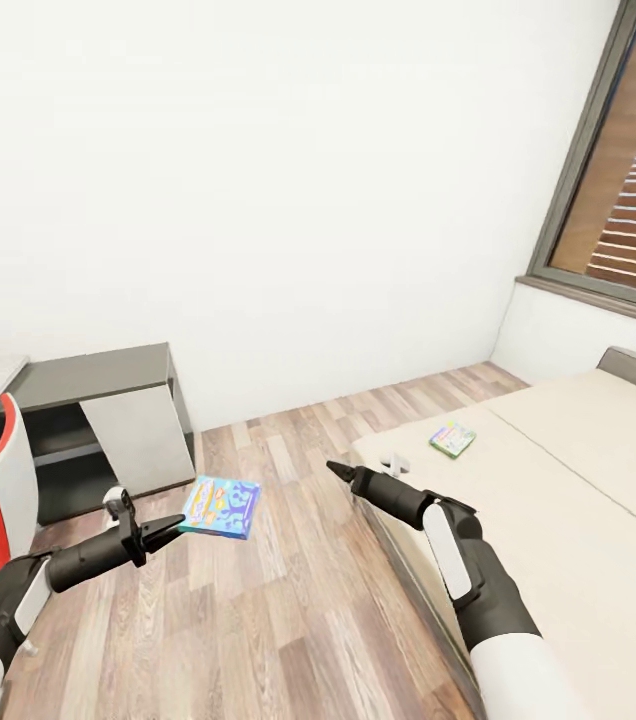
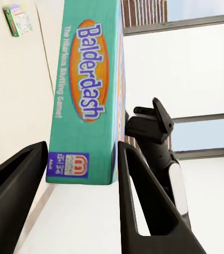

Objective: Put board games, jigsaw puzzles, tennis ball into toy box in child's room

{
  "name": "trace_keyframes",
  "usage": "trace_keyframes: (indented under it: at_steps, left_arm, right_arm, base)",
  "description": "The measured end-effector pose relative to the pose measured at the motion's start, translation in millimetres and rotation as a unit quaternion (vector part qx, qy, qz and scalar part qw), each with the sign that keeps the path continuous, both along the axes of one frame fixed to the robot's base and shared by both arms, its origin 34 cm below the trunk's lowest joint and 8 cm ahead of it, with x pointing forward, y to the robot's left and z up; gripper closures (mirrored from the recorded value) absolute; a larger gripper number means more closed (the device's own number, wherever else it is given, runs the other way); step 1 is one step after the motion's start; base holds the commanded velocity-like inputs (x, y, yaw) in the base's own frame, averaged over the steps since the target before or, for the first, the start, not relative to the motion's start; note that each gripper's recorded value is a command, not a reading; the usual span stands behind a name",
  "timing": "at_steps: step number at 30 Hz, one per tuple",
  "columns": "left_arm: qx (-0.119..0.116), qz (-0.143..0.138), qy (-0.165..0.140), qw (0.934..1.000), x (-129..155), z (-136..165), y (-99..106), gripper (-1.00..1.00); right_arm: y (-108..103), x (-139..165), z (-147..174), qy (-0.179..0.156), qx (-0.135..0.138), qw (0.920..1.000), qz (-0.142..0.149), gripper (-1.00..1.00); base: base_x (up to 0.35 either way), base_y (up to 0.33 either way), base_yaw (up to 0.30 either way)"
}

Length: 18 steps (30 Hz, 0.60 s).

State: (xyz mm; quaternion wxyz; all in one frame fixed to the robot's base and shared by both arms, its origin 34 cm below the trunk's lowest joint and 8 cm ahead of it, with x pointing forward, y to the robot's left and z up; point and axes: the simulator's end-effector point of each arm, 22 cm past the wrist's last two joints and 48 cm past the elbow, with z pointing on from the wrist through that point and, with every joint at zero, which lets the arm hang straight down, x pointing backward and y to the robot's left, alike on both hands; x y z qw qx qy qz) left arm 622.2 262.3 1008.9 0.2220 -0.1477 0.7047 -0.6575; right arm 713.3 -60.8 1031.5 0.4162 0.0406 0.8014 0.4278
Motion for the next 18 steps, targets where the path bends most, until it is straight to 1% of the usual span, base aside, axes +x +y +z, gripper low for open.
trace_keyframes:
  at_steps: [2,4,13,18]
  left_arm:
    - [0.0,0.0,0.0,1.0,0.1,0.0,-0.5,1.0]
    - [-0.001,0.0,0.0,1.0,0.0,-0.1,-1.0,1.0]
    - [0.002,0.001,-0.001,1.0,0.2,0.1,1.2,1.0]
    - [0.002,0.001,-0.001,1.0,0.0,0.0,1.2,1.0]
  right_arm:
    - [6.4,-2.4,-0.5,-0.001,-0.004,1.0,0.009,-1.0]
    - [9.1,-3.4,-2.2,0.001,-0.009,0.9999,0.011,-1.0]
    - [9.1,-4.1,-10.4,0.009,-0.016,0.9998,0.008,-1.0]
    - [7.2,-0.8,-10.4,0.0,-0.016,0.9999,0.0,-1.0]
  base:
    - [0.0,0.0,0.291]
    - [0.0,0.0,0.29]
    - [0.0,0.0,0.29]
    - [0.0,0.0,0.29]
